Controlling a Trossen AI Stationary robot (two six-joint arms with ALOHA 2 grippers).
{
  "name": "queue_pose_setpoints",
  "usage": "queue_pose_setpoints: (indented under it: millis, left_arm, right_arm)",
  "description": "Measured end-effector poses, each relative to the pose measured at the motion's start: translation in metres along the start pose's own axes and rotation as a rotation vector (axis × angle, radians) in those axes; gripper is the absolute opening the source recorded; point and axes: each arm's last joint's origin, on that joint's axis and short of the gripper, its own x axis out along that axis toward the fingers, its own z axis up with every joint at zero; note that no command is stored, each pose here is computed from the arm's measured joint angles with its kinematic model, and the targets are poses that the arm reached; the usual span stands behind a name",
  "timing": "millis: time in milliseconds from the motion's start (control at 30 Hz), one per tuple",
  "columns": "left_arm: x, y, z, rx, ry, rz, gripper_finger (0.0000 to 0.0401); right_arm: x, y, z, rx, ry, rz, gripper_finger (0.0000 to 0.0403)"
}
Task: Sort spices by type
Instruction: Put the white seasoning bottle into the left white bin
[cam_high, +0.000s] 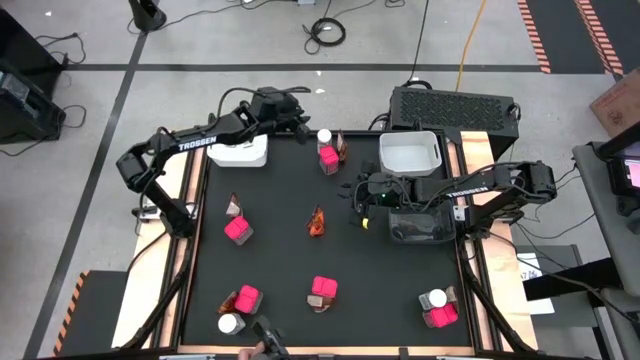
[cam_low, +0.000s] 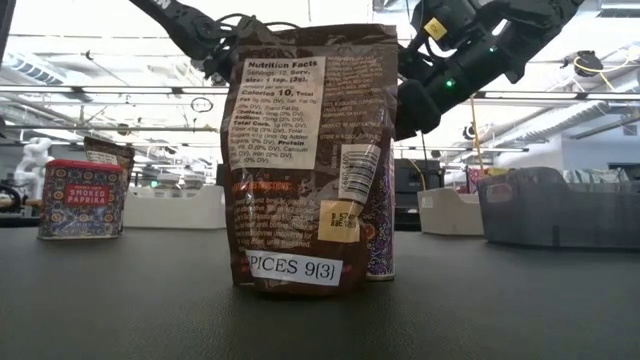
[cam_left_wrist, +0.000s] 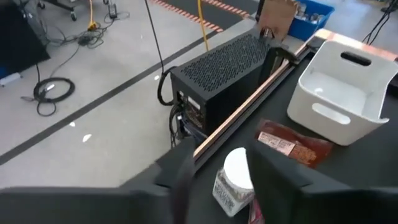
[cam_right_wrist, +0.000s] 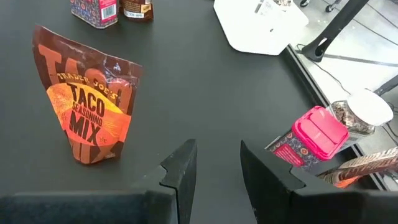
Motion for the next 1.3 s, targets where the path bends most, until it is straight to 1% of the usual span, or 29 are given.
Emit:
queue_pose_setpoints:
  millis: [67,133,200,267,333,500,667,867,1033,1133,1300]
  left_arm:
    - [0.010,-0.001,-0.004,0.000,0.003,-0.006,0.0198]
    - [0.023,0.000,-0.017,-0.002,0.059,-0.015,0.0236]
    - [0.036,0.000,-0.026,-0.011,0.075,-0.021,0.0269]
    - [0.046,0.001,-0.033,-0.025,0.082,-0.026,0.0294]
    - [0.053,0.001,-0.037,-0.030,0.082,-0.038,0.0309]
    - [0.066,-0.002,-0.046,-0.029,0.079,-0.153,0.0317]
    - [0.079,-0.007,-0.055,-0.024,0.063,-0.201,0.0318]
    - [0.090,-0.010,-0.064,-0.020,0.067,-0.224,0.0318]
    - [0.093,-0.011,-0.067,-0.013,0.063,-0.187,0.0318]
    - [0.096,-0.011,-0.070,0.024,0.065,-0.184,0.0318]
    - [0.099,-0.014,-0.074,0.031,0.070,-0.182,0.0318]
  right_arm:
    - [0.000,0.000,0.001,-0.002,-0.009,-0.001,0.0120]
    - [0.000,0.000,0.002,-0.008,-0.016,-0.003,0.0120]
    - [0.000,0.000,0.002,-0.008,-0.017,-0.003,0.0120]
    - [0.000,0.000,0.001,-0.009,-0.014,-0.002,0.0120]
    - [0.000,0.000,0.001,-0.013,-0.005,-0.001,0.0120]
    - [0.000,0.000,-0.001,-0.027,0.009,0.001,0.0120]
    - [0.000,0.000,-0.001,-0.032,0.008,0.000,0.0120]
    - [0.000,0.000,-0.001,-0.032,0.008,0.000,0.0120]
    - [0.000,0.000,-0.001,-0.035,0.008,0.000,0.0120]
    - [0.000,0.000,-0.001,-0.046,0.008,0.000,0.0120]
    - [0.000,0.000,-0.001,-0.045,0.008,0.000,0.0120]
